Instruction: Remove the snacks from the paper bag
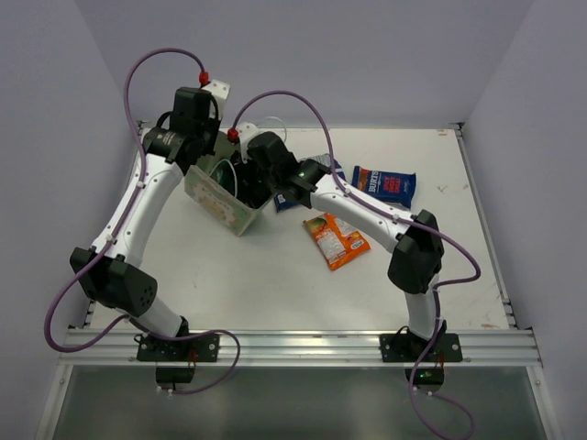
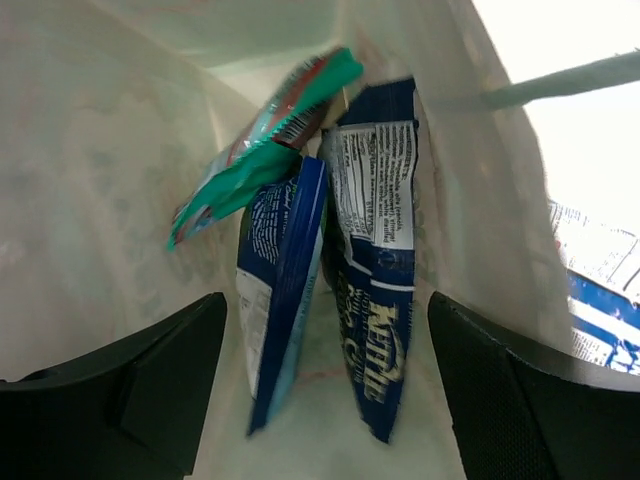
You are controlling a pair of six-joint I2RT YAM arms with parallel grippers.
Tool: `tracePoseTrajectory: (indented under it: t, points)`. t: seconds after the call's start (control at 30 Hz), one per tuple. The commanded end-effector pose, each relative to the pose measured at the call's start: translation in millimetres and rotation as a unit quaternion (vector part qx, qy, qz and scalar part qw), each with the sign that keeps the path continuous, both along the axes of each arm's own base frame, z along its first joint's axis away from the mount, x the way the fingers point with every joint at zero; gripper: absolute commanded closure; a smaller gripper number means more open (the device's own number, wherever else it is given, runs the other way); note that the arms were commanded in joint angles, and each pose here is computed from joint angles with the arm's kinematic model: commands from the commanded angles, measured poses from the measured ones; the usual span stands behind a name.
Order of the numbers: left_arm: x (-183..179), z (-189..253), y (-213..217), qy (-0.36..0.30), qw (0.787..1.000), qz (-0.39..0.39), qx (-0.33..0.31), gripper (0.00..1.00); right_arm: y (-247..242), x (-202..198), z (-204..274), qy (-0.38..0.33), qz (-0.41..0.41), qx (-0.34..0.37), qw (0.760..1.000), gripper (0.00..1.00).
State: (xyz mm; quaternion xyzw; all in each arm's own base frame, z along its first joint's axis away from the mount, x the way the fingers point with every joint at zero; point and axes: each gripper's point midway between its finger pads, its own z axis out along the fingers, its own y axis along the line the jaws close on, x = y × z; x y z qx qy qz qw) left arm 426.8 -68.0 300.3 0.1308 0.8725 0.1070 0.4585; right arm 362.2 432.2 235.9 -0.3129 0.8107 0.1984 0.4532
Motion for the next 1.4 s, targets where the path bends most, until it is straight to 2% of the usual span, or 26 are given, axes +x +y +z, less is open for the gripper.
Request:
tracePoseTrajectory:
  t: [0.0, 0.13, 0.23, 0.3, 0.33, 0.37, 0.47, 0.6, 0.63, 0.8, 0.93, 1.1, 1.23, 1.37]
  points:
    - [-6, 49, -7, -0.068, 0.997, -0.018, -0.033, 1.00, -2, 21, 0, -0.005, -0.028, 0.005, 1.000, 0.15]
    - [-8, 53, -10, -0.076, 0.996, -0.029, -0.035, 1.00, 7, 26, -20, 0.015, -0.006, 0.007, 1.000, 0.14]
    - [-9, 54, -10, -0.079, 0.996, -0.032, -0.036, 1.00, 12, 31, -24, 0.009, 0.010, 0.016, 1.000, 0.20]
    - [-9, 54, -10, -0.079, 0.996, -0.032, -0.036, 1.00, 15, 36, -22, -0.002, 0.016, 0.020, 1.000, 0.32]
    - [-10, 53, -9, -0.078, 0.996, -0.031, -0.036, 1.00, 17, 37, -15, -0.012, 0.019, 0.027, 0.999, 0.49]
    - [-9, 52, -9, -0.077, 0.996, -0.030, -0.034, 1.00, 16, 37, -5, -0.025, 0.022, 0.031, 0.999, 0.60]
    - [-9, 48, -7, -0.074, 0.997, -0.024, -0.028, 1.00, 13, 35, 38, -0.069, 0.030, 0.063, 0.995, 0.81]
    - [-8, 43, -6, -0.069, 0.997, -0.019, -0.028, 1.00, 6, 29, 85, -0.111, 0.036, 0.091, 0.989, 0.92]
    - [-8, 42, -5, -0.069, 0.997, -0.018, -0.027, 1.00, 7, 24, 93, -0.115, 0.046, 0.101, 0.987, 1.00]
    - [-5, 37, 3, -0.065, 0.998, 0.008, -0.015, 1.00, -3, 1, 149, -0.158, 0.085, 0.130, 0.975, 1.00]
    - [-2, 32, 12, -0.060, 0.998, 0.035, -0.002, 1.00, -29, -29, 213, -0.198, 0.099, 0.168, 0.961, 1.00]
    - [1, 36, 15, -0.062, 0.997, 0.048, -0.001, 1.00, -53, -46, 244, -0.228, 0.096, 0.177, 0.953, 1.00]
    - [3, 40, 5, -0.065, 0.997, 0.032, -0.022, 1.00, -45, -41, 226, -0.216, 0.101, 0.162, 0.957, 1.00]
    - [-2, 46, -5, -0.062, 0.997, 0.008, -0.045, 1.00, -25, -22, 159, -0.174, 0.103, 0.123, 0.972, 1.00]
